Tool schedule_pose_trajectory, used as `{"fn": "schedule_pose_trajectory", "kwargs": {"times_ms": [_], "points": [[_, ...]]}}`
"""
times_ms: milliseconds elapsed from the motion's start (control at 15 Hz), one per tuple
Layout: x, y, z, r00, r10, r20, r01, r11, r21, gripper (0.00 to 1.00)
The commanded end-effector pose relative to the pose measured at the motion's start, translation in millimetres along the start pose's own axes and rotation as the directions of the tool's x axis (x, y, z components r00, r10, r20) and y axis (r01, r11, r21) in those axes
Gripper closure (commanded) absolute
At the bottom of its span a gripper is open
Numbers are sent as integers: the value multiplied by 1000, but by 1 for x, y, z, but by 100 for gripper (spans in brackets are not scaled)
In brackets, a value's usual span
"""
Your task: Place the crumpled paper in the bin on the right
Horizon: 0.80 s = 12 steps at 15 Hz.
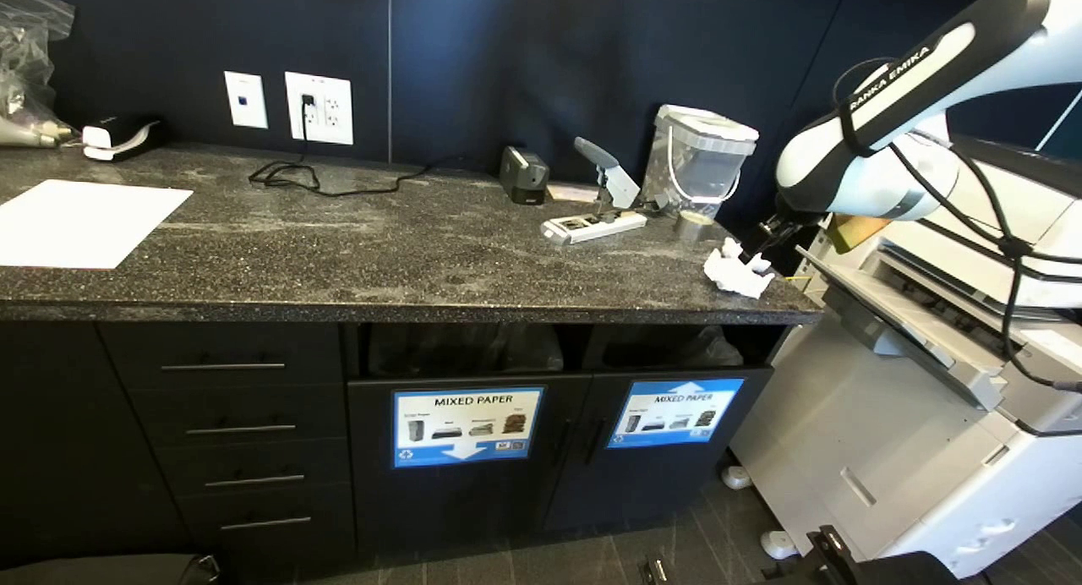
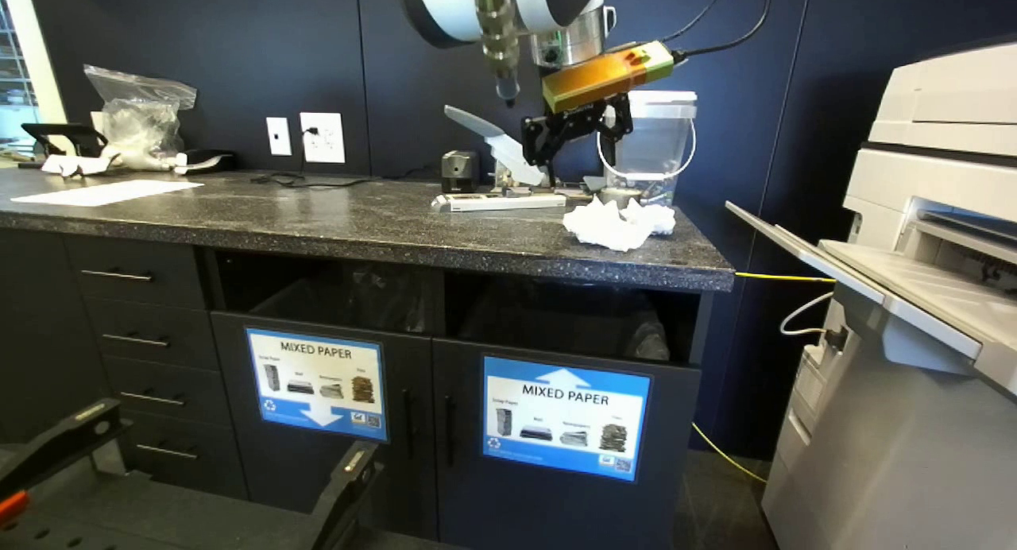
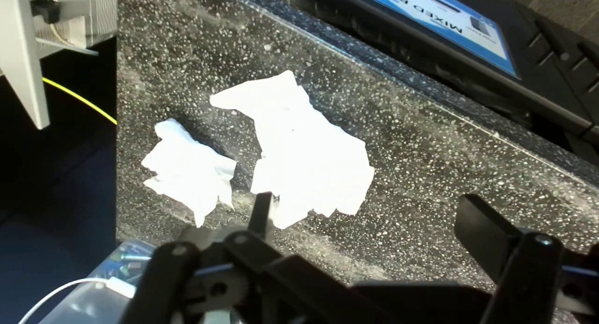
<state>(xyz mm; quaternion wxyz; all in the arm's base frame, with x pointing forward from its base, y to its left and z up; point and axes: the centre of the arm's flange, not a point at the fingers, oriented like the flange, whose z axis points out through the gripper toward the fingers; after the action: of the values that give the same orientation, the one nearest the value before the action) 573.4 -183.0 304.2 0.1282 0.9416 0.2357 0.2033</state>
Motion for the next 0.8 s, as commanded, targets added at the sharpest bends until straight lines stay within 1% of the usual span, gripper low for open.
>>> {"fn": "schedule_pose_trajectory", "kwargs": {"times_ms": [0, 200, 400, 733], "points": [[3, 28, 26, 995, -89, -43, 92, 994, 60, 0], [2, 36, 55, 989, -143, -48, 147, 984, 104, 0], [-5, 43, 75, 984, -178, -33, 181, 975, 127, 0], [-5, 54, 90, 973, -227, -32, 229, 966, 118, 0]]}}
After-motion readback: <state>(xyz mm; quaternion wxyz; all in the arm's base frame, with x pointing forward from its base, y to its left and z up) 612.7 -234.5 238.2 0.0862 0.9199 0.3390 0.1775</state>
